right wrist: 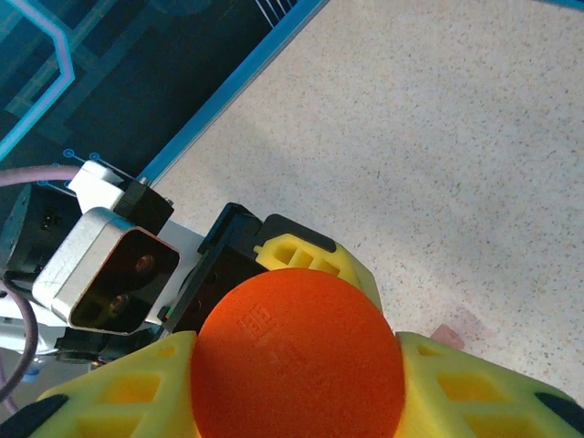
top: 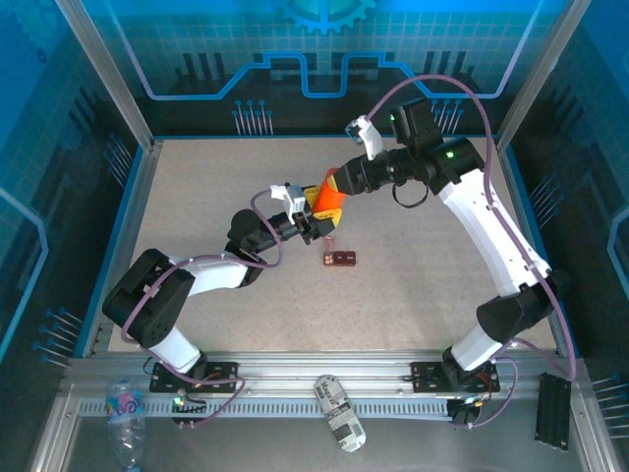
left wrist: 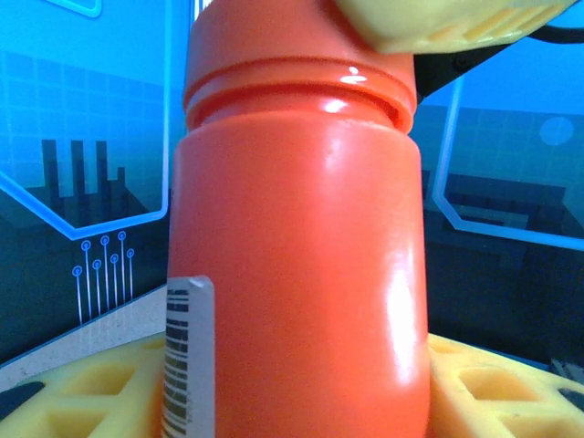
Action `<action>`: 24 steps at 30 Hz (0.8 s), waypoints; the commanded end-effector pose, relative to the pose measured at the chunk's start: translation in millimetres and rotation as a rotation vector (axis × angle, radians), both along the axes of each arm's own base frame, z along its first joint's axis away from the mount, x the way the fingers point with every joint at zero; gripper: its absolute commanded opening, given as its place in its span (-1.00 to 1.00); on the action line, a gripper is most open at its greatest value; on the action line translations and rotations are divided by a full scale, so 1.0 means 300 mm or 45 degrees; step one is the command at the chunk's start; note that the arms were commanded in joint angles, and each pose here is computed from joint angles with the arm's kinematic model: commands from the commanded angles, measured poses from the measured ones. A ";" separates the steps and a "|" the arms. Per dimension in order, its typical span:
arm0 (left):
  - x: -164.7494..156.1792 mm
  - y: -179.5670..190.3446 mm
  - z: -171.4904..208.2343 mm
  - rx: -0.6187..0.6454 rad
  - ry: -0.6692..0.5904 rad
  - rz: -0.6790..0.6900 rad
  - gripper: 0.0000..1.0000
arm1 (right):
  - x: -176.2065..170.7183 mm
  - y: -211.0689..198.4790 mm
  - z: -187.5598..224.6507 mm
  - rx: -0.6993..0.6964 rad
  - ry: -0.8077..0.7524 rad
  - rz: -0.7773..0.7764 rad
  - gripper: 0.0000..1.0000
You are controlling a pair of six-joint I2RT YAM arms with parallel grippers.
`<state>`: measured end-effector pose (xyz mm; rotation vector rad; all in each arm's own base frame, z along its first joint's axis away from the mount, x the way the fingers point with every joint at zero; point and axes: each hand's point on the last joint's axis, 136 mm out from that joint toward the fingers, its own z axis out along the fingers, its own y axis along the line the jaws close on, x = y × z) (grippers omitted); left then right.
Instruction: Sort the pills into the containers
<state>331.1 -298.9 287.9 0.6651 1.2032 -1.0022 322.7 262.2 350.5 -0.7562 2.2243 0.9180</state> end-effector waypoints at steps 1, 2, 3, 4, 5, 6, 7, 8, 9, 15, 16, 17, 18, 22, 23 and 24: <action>0.004 0.029 0.114 -0.116 -0.091 0.033 -1.00 | -0.042 -0.011 -0.024 -0.016 -0.019 -0.001 -0.17; 0.003 0.027 0.115 -0.117 -0.090 0.029 -1.00 | -0.043 -0.012 -0.031 -0.013 -0.016 -0.006 -0.17; 0.005 0.029 0.115 -0.118 -0.088 0.031 -1.00 | -0.046 -0.010 -0.036 -0.010 -0.008 -0.006 -0.17; 0.003 0.028 0.118 -0.121 -0.090 0.028 -1.00 | -0.050 -0.006 -0.043 -0.014 -0.001 -0.007 -0.17; 0.004 0.027 0.118 -0.118 -0.093 0.028 -1.00 | -0.049 -0.003 -0.053 -0.023 0.011 -0.013 -0.18; 0.004 0.027 0.117 -0.115 -0.095 0.025 -1.00 | -0.051 0.002 -0.062 -0.034 0.027 -0.013 -0.17; 0.002 0.024 0.116 -0.112 -0.100 0.021 -1.00 | -0.052 0.005 -0.064 -0.037 0.038 -0.014 -0.17; 0.001 0.021 0.113 -0.104 -0.103 0.015 -1.00 | -0.053 0.011 -0.071 -0.044 0.056 -0.016 -0.17; -0.001 0.017 0.108 -0.096 -0.102 0.008 -1.00 | -0.051 0.014 -0.076 -0.051 0.075 -0.025 -0.18; 0.005 0.020 0.107 -0.083 -0.124 0.035 -1.00 | -0.040 0.051 -0.127 -0.046 0.209 -0.103 -0.18; 0.008 0.024 0.110 -0.087 -0.130 0.048 -1.00 | -0.037 0.056 -0.137 -0.045 0.229 -0.125 -0.18; 0.014 0.027 0.112 -0.088 -0.138 0.065 -1.00 | -0.033 0.063 -0.148 -0.044 0.249 -0.152 -0.18; 0.019 0.032 0.115 -0.092 -0.147 0.083 -1.00 | -0.029 0.071 -0.158 -0.038 0.264 -0.178 -0.18; 0.027 0.031 0.121 -0.086 -0.171 0.105 -1.00 | -0.016 0.090 -0.183 -0.025 0.289 -0.294 -0.19; 0.030 0.029 0.120 -0.083 -0.175 0.105 -1.00 | -0.012 0.094 -0.186 -0.020 0.293 -0.323 -0.19; 0.032 0.027 0.120 -0.081 -0.176 0.105 -1.00 | -0.011 0.096 -0.189 -0.019 0.297 -0.355 -0.19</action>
